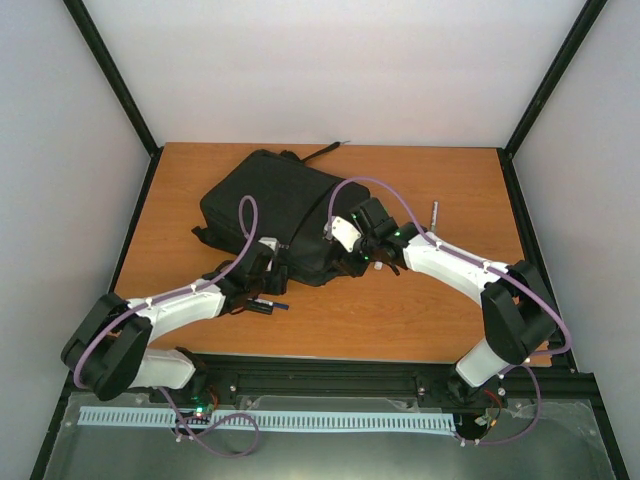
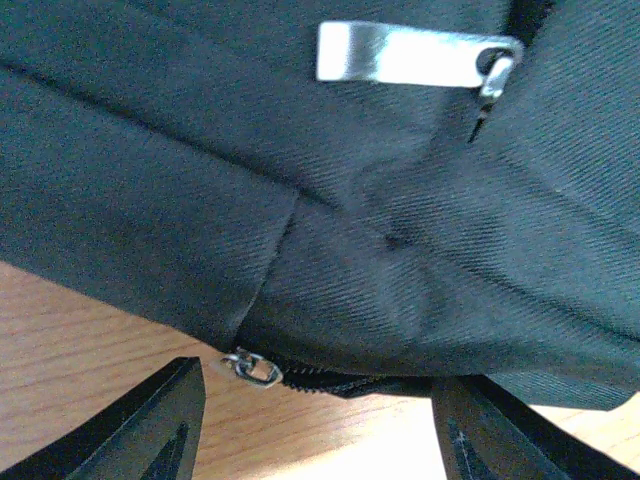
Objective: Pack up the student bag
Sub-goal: Unzip the student bag.
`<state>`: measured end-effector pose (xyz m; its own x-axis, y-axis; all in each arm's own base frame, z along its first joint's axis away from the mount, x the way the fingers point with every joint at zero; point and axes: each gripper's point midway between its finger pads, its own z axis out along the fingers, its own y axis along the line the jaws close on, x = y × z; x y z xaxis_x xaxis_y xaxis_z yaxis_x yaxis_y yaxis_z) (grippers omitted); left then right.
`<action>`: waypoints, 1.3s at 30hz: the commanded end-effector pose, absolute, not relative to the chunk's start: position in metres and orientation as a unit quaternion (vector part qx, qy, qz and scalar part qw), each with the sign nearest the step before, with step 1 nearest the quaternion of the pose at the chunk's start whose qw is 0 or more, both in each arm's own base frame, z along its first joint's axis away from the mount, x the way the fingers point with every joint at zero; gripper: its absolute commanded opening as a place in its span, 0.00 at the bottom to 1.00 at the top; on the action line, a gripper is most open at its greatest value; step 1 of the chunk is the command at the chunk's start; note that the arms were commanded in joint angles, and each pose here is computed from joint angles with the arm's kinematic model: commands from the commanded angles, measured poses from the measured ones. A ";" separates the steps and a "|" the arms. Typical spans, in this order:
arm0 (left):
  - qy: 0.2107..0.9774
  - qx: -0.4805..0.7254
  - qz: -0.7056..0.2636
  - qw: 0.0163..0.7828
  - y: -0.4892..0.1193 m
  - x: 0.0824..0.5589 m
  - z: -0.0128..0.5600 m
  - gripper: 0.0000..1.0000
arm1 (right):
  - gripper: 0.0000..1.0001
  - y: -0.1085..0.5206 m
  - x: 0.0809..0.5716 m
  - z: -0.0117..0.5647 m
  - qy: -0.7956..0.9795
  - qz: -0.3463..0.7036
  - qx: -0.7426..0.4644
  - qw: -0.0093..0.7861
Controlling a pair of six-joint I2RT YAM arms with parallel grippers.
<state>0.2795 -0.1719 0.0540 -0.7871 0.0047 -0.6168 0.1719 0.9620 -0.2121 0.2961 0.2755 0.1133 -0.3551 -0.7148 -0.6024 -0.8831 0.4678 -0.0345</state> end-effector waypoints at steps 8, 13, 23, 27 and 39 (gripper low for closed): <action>0.929 0.075 -0.137 0.335 -0.183 0.302 0.052 0.70 | 0.52 0.275 0.296 0.111 0.809 0.160 -0.493 0.278; 0.934 0.073 -0.140 0.320 -0.182 0.307 0.043 0.74 | 0.52 0.273 0.297 0.111 0.810 0.160 -0.491 0.278; 0.909 0.094 -0.206 0.350 -0.195 0.295 0.075 0.53 | 0.51 0.270 0.299 0.110 0.812 0.166 -0.486 0.275; 0.907 0.099 -0.223 0.342 -0.200 0.291 0.076 0.47 | 0.51 0.270 0.299 0.110 0.813 0.168 -0.486 0.273; 0.913 0.081 -0.216 0.335 -0.196 0.291 0.075 0.38 | 0.51 0.269 0.299 0.110 0.814 0.167 -0.485 0.273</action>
